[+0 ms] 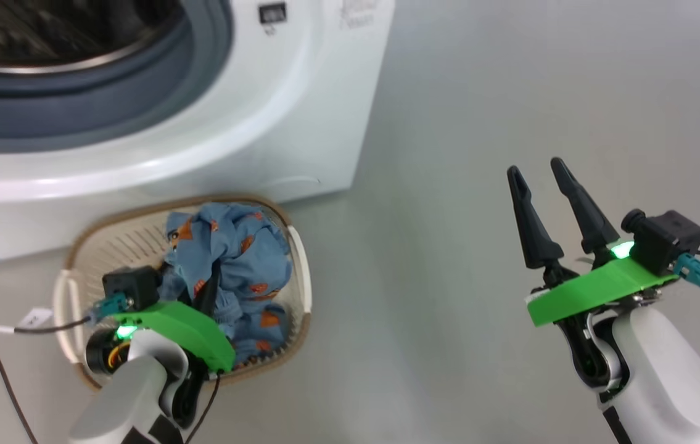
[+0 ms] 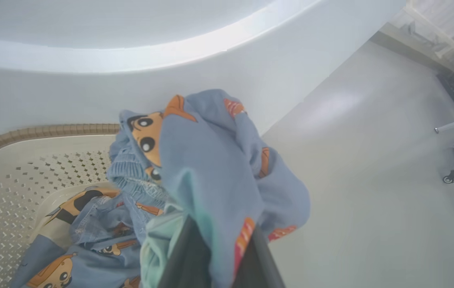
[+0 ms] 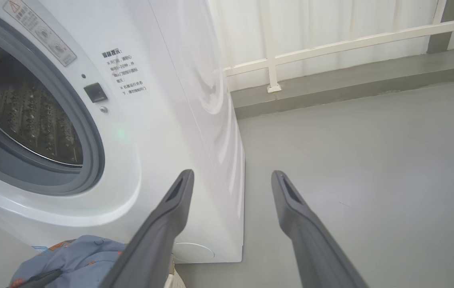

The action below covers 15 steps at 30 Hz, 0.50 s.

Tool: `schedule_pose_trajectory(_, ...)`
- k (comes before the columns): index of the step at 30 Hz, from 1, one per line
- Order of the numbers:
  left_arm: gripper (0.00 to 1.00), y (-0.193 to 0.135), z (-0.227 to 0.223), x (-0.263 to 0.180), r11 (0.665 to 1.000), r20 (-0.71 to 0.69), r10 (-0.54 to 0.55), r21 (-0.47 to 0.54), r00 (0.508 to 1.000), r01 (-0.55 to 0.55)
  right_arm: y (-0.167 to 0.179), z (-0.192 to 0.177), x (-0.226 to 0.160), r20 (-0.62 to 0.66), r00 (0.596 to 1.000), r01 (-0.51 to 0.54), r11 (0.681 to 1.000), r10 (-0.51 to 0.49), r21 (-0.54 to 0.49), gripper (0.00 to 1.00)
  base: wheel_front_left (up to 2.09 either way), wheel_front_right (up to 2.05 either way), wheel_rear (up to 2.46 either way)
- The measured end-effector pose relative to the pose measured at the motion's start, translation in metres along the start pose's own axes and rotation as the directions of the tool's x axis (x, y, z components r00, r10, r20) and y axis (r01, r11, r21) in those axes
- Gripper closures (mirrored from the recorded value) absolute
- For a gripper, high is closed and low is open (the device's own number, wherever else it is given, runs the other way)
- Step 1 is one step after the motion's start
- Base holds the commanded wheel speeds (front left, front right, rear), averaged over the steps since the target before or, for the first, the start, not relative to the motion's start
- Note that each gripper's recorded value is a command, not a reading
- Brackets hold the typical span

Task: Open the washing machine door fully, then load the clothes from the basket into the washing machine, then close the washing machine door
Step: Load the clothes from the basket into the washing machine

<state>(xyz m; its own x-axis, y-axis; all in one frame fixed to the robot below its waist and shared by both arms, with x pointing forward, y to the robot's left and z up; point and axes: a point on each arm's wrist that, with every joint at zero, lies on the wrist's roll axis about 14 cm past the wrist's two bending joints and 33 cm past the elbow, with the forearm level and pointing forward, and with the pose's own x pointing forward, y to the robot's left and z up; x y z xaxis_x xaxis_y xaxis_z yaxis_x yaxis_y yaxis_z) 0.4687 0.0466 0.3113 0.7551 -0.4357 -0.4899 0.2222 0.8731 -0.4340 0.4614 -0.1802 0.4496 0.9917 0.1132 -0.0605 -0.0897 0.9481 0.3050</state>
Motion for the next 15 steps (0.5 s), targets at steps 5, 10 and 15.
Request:
schedule_pose_trajectory(5,1.0,0.002,0.036,-0.026,0.999,0.128,0.018,-0.049,0.992,-0.011,0.013,0.01,-0.009,0.021,0.999,-0.029,1.0,0.029,0.003,0.0,0.0,0.0,0.0)
schedule_pose_trajectory(10,1.0,0.001,0.061,-0.056,0.997,0.238,0.032,-0.079,0.971,-0.013,0.025,0.018,-0.019,0.037,0.998,-0.057,0.998,0.057,0.007,0.0,0.0,0.0,0.0)
schedule_pose_trajectory(15,1.0,-0.006,0.089,-0.087,0.999,0.355,0.042,-0.04,0.934,-0.03,0.033,0.026,-0.031,0.052,0.996,-0.074,0.997,0.074,0.012,0.0,0.0,0.0,0.0)
